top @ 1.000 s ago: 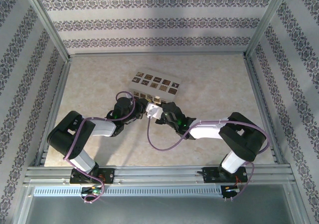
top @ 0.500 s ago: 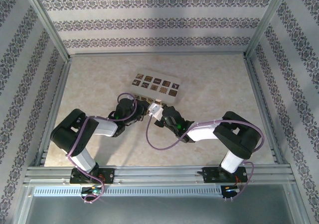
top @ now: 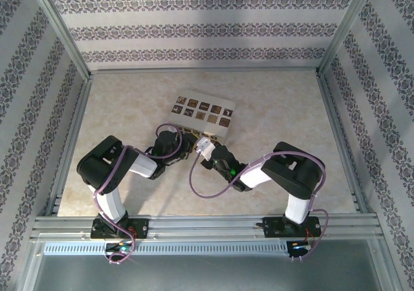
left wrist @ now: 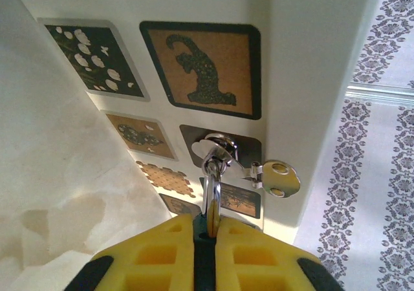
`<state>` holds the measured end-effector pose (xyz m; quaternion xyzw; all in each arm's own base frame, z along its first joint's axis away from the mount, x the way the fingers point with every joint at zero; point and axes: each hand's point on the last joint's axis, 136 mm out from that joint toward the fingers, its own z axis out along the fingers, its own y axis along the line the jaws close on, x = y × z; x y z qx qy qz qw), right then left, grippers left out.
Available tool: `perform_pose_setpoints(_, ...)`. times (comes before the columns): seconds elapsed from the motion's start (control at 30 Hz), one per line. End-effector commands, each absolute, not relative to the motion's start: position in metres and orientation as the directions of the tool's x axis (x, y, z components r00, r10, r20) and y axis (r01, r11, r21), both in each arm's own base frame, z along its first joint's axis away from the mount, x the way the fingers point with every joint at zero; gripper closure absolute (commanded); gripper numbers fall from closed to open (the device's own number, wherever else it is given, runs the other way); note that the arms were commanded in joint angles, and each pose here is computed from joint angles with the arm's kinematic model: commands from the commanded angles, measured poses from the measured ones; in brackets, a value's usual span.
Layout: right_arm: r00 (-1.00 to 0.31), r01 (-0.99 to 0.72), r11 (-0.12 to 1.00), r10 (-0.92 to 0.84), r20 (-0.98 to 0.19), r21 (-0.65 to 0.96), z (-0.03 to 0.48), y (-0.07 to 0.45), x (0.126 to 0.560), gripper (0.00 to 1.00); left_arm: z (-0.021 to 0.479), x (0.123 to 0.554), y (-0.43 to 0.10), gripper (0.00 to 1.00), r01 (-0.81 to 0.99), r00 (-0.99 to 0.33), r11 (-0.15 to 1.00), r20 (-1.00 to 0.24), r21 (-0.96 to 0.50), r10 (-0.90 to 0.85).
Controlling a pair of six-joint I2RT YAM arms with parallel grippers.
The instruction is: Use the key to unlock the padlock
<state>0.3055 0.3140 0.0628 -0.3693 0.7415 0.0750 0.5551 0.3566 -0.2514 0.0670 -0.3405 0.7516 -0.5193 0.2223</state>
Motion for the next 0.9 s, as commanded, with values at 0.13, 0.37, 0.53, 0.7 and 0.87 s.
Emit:
perform_pose_setpoints(0.13, -0.095, -0.685, 0.701, -0.357, -0.929, -0.199, 0.072, 0.337, 0.291, 1.0, 0.079, 0.353, -0.261, 0.7, -0.231, -0.686, 0.233, -0.012, -0.945, -0.728)
perform_pose_setpoints(0.37, -0.143, -0.677, 0.72, -0.328, -0.934, -0.149, 0.069, 0.331, 0.289, 1.0, 0.097, 0.346, -0.238, 0.57, -0.217, -0.656, 0.297, -0.087, -0.93, -0.749)
perform_pose_setpoints(0.53, -0.18, -0.669, 0.736, -0.296, -0.938, -0.103, 0.07, 0.326, 0.289, 1.0, 0.109, 0.338, -0.215, 0.47, -0.221, -0.634, 0.355, -0.142, -0.908, -0.76)
perform_pose_setpoints(0.7, -0.233, -0.657, 0.753, -0.237, -0.943, -0.027, 0.072, 0.32, 0.29, 1.0, 0.119, 0.326, -0.19, 0.4, -0.23, -0.607, 0.433, -0.22, -0.872, -0.764)
perform_pose_setpoints(0.87, -0.316, -0.638, 0.762, -0.126, -0.94, 0.113, 0.078, 0.312, 0.292, 1.0, 0.135, 0.32, -0.162, 0.38, -0.217, -0.568, 0.521, -0.328, -0.826, -0.755)
